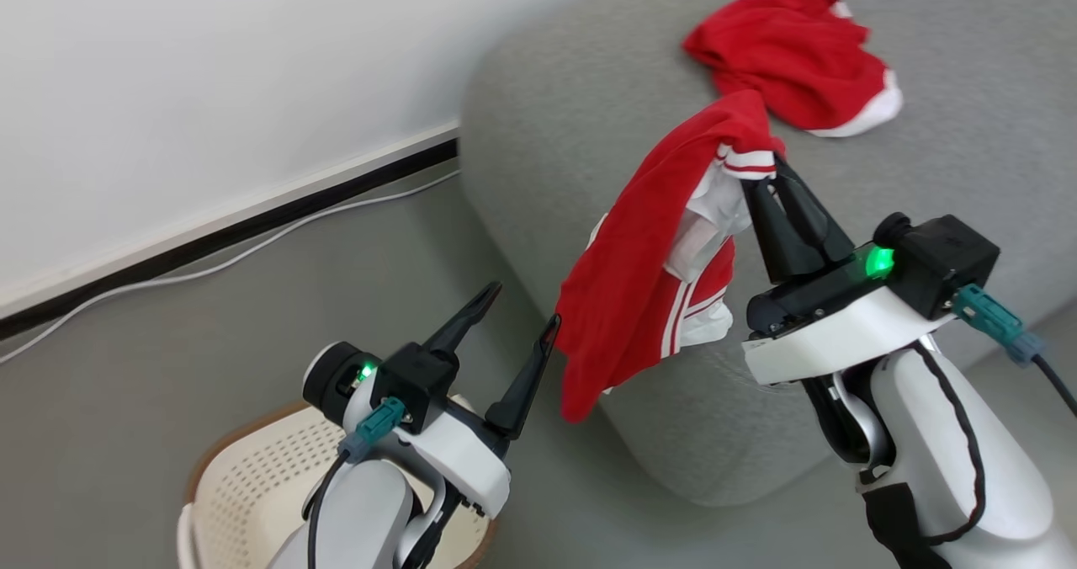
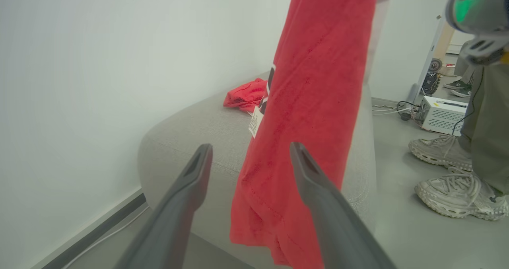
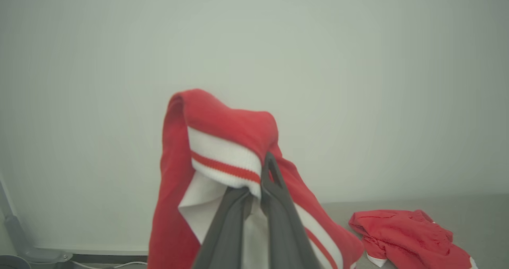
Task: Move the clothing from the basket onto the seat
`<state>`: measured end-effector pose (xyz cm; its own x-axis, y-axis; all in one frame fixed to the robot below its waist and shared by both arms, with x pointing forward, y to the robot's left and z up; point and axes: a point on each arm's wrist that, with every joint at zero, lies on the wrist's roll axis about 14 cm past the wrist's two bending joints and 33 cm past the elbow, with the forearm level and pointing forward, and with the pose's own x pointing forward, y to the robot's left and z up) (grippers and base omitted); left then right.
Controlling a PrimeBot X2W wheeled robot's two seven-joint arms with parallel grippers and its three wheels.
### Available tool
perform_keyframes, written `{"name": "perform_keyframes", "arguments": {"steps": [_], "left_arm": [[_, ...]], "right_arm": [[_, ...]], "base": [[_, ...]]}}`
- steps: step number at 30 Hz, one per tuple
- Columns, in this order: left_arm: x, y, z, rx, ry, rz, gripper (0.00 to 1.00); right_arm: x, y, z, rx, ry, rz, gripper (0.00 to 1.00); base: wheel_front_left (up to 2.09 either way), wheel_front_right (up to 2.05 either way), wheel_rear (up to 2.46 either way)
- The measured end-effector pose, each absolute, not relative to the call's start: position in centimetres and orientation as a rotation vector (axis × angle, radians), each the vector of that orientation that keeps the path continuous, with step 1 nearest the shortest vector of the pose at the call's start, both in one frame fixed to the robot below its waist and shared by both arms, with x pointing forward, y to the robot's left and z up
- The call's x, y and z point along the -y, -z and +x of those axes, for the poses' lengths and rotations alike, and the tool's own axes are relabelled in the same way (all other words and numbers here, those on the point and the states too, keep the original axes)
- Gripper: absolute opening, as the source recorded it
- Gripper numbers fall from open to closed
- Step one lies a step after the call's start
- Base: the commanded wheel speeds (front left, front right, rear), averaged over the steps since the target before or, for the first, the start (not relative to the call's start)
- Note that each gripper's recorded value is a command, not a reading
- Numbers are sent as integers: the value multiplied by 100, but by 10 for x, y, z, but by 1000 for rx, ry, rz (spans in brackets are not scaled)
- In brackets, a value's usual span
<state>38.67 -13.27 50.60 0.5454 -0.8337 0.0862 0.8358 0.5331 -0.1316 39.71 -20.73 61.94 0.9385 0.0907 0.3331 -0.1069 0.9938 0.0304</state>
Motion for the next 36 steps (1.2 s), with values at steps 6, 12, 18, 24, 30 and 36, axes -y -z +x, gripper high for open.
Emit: {"name": "perform_keyframes", "arguments": {"steps": [6,12,18,24,30,36], "left_arm": [[169,-505,357,7,1134,-157,100],[187,-491,342,-34,1216,-154,100],[193,-485,342,-50,1244,-158,100],[186,-469,349,-89,1241,-171,100],[178,-453,362,-113,1225,-175,100],[167,-431,377,-132,1219,-176,100]], "right_arm": [[267,-635,355,390,81,8,0],[300,-629,332,386,203,-17,0],[312,-623,324,364,250,-53,0],[336,-632,330,351,285,-142,0],[361,-663,353,392,309,-228,0],[372,-690,399,413,296,-295,0]], "base": [[0,0,0],[0,0,0],[13,13,13],[1,1,1],[0,0,0],[0,0,0]]}}
